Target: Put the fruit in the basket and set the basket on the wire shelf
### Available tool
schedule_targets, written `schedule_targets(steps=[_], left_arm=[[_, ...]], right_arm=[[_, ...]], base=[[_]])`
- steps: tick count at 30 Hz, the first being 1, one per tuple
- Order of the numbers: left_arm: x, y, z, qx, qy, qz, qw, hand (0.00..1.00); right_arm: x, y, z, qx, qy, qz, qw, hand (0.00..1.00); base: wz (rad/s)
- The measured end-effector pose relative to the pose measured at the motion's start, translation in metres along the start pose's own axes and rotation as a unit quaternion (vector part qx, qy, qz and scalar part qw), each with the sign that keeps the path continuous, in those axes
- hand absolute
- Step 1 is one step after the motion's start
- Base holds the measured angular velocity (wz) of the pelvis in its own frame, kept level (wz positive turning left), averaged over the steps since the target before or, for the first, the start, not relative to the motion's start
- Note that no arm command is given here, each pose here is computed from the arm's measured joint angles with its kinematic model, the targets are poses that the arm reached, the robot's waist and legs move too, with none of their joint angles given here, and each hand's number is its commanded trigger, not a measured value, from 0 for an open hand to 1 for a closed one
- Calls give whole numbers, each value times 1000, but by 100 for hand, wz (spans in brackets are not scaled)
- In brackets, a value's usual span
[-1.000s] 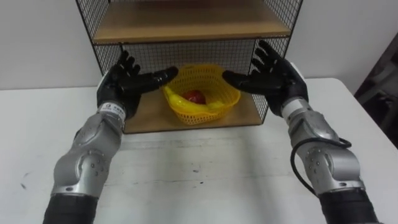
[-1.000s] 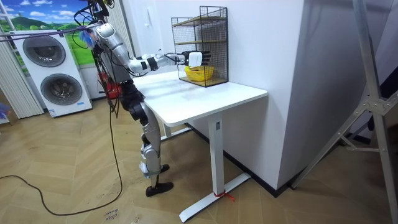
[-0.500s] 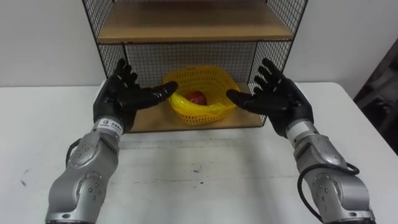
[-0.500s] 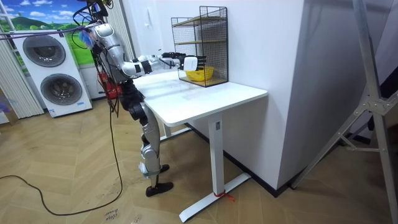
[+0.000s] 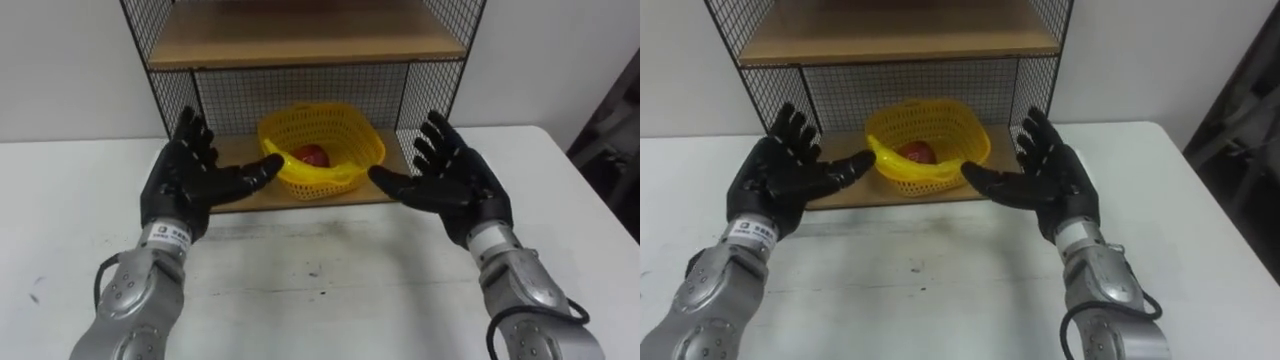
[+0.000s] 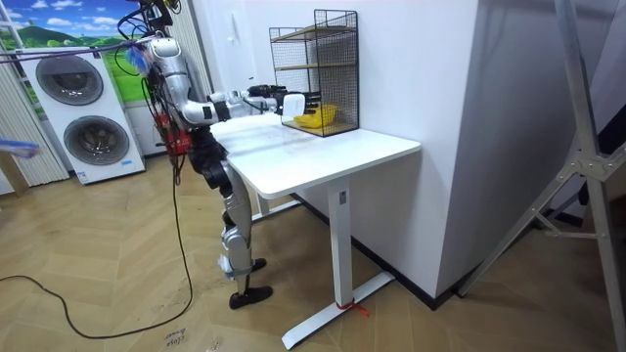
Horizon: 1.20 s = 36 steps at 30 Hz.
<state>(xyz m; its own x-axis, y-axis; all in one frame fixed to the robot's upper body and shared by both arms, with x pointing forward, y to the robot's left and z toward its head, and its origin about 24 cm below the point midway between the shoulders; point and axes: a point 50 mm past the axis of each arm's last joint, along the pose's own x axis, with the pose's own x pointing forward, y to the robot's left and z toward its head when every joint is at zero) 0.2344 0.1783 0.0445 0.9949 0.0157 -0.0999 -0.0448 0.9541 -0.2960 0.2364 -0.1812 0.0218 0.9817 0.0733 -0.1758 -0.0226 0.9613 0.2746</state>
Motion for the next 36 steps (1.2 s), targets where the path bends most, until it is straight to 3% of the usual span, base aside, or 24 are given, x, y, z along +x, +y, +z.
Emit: schedule_targets(steps=[6,15,21,26,28,36], left_arm=[[-12,6,-4,18,-8,-6,1000,0],[-30,31,27,126,-58,-10,990,0],[-48,70,74,152,-140,83,975,0],[-85,105,123,183,-253,214,925,0],[-106,121,139,188,-292,292,891,0],[-173,160,165,156,-373,495,770,0]], right_arm=[[-22,-13,-14,5,13,-19,1000,0],[-50,-48,22,-50,-61,-74,994,0],[-71,-79,60,-80,-134,-181,971,0],[-100,-102,98,-123,-206,-278,930,0],[-115,-111,116,-138,-243,-336,899,0],[-166,-137,156,-163,-336,-506,778,0]], base=[[0],[-1],[1],[1],[0],[2]])
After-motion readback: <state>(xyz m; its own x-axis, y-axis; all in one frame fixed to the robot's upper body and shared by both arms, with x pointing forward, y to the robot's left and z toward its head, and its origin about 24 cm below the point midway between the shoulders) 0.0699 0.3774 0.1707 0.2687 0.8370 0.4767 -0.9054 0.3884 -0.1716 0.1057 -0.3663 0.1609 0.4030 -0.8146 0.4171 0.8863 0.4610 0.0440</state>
